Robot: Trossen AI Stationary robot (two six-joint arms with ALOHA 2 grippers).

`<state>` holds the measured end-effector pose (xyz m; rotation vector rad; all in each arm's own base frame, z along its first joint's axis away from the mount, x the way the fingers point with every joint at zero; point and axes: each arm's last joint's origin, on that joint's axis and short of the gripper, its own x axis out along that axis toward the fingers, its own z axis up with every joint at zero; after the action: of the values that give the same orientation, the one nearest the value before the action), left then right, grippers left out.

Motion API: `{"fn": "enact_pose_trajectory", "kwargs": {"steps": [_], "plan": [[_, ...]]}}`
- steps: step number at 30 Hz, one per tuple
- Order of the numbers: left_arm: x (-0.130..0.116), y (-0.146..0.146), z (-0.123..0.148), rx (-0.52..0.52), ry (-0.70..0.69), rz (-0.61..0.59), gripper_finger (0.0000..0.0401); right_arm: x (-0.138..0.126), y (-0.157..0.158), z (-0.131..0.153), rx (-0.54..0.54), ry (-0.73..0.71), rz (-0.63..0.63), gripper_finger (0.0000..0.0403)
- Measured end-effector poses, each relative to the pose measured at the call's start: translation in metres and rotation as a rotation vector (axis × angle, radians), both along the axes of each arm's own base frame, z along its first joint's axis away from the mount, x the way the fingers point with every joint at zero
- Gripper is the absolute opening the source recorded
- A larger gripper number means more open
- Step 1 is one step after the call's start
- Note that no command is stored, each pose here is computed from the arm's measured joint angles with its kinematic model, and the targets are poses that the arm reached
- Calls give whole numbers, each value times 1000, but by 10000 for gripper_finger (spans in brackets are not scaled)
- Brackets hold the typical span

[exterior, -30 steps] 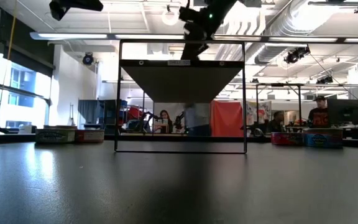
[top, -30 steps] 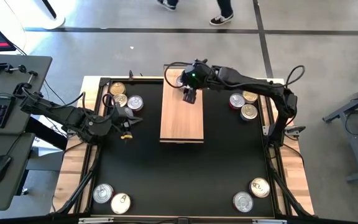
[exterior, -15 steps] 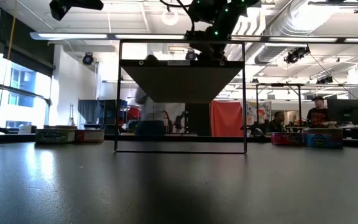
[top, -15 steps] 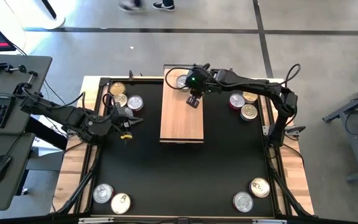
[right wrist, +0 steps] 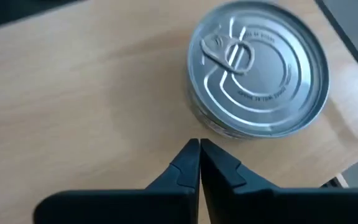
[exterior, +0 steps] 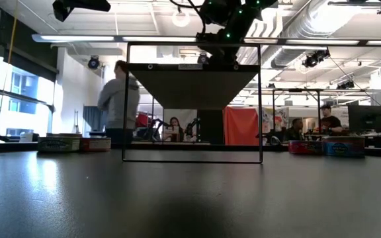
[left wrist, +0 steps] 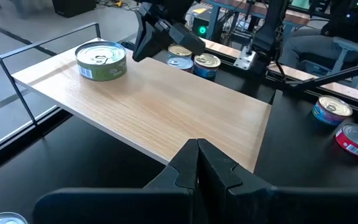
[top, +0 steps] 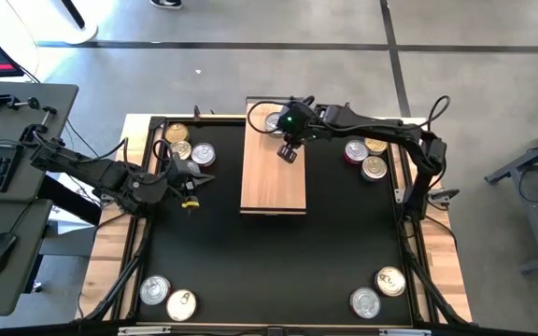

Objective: Stack canned seafood by type on shelf
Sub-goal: Put the green tuna can on the shelf

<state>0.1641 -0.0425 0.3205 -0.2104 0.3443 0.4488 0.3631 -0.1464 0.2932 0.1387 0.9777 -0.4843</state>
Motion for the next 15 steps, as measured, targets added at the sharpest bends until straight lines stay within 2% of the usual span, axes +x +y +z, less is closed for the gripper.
{"fn": "enact_pose_trajectory", "kwargs": {"steps": [6,15], "plan": [[0,0,0,1,0,2,0,8,-3,-12,4,8,0,1],[0,0,0,2,0,3,0,12,-14,-7,-46,-74,-40,0]]}}
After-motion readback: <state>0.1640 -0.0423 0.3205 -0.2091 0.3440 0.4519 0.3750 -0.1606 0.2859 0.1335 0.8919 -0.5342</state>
